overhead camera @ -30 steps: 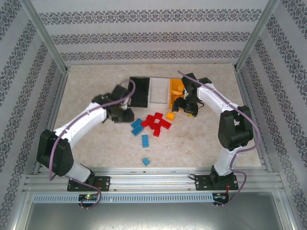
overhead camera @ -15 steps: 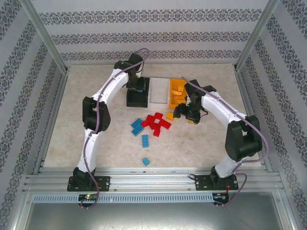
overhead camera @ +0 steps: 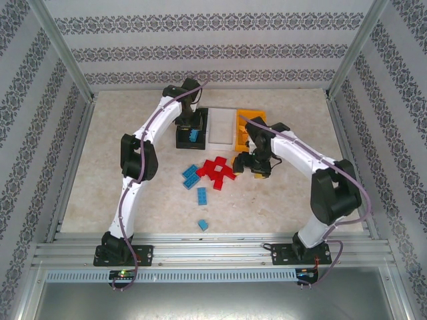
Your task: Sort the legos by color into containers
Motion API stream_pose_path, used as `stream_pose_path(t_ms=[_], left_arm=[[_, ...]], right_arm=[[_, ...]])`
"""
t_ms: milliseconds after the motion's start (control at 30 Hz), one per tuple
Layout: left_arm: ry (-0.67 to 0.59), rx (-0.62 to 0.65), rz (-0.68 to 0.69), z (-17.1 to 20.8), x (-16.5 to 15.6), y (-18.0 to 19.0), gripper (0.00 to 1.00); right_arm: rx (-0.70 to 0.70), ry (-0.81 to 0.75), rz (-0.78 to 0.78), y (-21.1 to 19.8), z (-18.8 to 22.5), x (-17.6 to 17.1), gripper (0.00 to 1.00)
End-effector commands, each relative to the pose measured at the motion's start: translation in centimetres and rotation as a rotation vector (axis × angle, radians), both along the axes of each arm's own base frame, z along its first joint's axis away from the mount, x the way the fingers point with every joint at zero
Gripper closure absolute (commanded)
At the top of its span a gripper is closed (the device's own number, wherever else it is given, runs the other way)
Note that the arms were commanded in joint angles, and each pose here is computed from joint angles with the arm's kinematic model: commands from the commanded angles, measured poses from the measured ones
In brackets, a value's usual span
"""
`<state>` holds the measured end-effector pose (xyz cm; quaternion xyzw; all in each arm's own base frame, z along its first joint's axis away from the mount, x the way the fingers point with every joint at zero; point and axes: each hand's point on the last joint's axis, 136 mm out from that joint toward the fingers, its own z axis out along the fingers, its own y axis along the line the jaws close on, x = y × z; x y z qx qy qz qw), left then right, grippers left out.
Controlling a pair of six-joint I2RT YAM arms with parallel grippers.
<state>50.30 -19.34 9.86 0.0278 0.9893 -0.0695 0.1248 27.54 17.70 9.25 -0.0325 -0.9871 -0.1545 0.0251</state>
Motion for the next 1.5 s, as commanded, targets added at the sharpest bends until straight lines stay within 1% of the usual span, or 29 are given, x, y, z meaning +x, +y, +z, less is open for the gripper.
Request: stream_pose_path(t_ms=[0, 67, 133, 300, 433, 600, 633, 767, 867, 933, 1067, 1167, 1267, 1467], left_arm=[[-0.001, 0.02, 0.009, 2.0, -0.7, 1.2, 0.5], [-0.015, 0.018, 0.01, 3.1, -1.0, 1.4, 0.45], [-0.031, 0.007, 0.01, 4.4, -1.3, 1.3, 0.43], [-0.077, -0.018, 0.005, 8.1, -3.4, 1.3, 0.39], [-0.104, -0.038, 0.001, 9.7, -6.6, 1.3, 0.37], [-0.101, -0.11, 0.04, 8.9, -11.7, 1.9, 0.33], [-0.104, -0.123, 0.047, 8.5, -12.9, 2.1, 0.31], [-0.134, -0.146, 0.075, 7.0, -16.5, 3.4, 0.15], [-0.194, -0.174, 0.099, 6.3, -18.2, 4.3, 0.0], [-0.248, -0.199, 0.118, 6.1, -18.6, 4.7, 0.0], [-0.386, -0.246, 0.148, 7.2, -18.7, 5.4, 0.0], [-0.453, -0.244, 0.167, 8.0, -18.5, 6.1, 0.0], [-0.471, -0.228, 0.181, 8.2, -18.4, 6.7, 0.0], [-0.467, -0.222, 0.163, 8.2, -18.1, 6.5, 0.0]], right_arm=[[-0.025, 0.001, -0.019, 0.3, -0.3, 1.9, 0.25], [-0.053, 0.016, -0.046, 0.3, -0.8, 2.8, 0.24], [-0.061, 0.015, -0.059, 0.4, -1.1, 3.6, 0.24], [-0.114, 0.011, -0.078, 0.3, -1.8, 5.6, 0.23], [-0.143, 0.007, -0.096, 0.4, -2.2, 6.9, 0.23], [-0.157, -0.003, -0.107, 0.9, -2.6, 8.3, 0.24], [-0.161, -0.003, -0.107, 1.0, -2.7, 8.4, 0.24], [-0.173, -0.002, -0.109, 1.3, -3.3, 9.0, 0.26], [-0.174, 0.004, -0.117, 1.5, -3.9, 9.4, 0.27], [-0.175, 0.011, -0.119, 1.6, -4.1, 9.5, 0.28], [-0.187, 0.027, -0.119, 1.6, -4.8, 9.2, 0.3], [-0.189, 0.041, -0.123, 1.5, -5.4, 9.0, 0.31], [-0.19, 0.05, -0.125, 1.6, -6.0, 8.9, 0.32], [-0.193, 0.062, -0.124, 1.6, -6.7, 8.8, 0.36]])
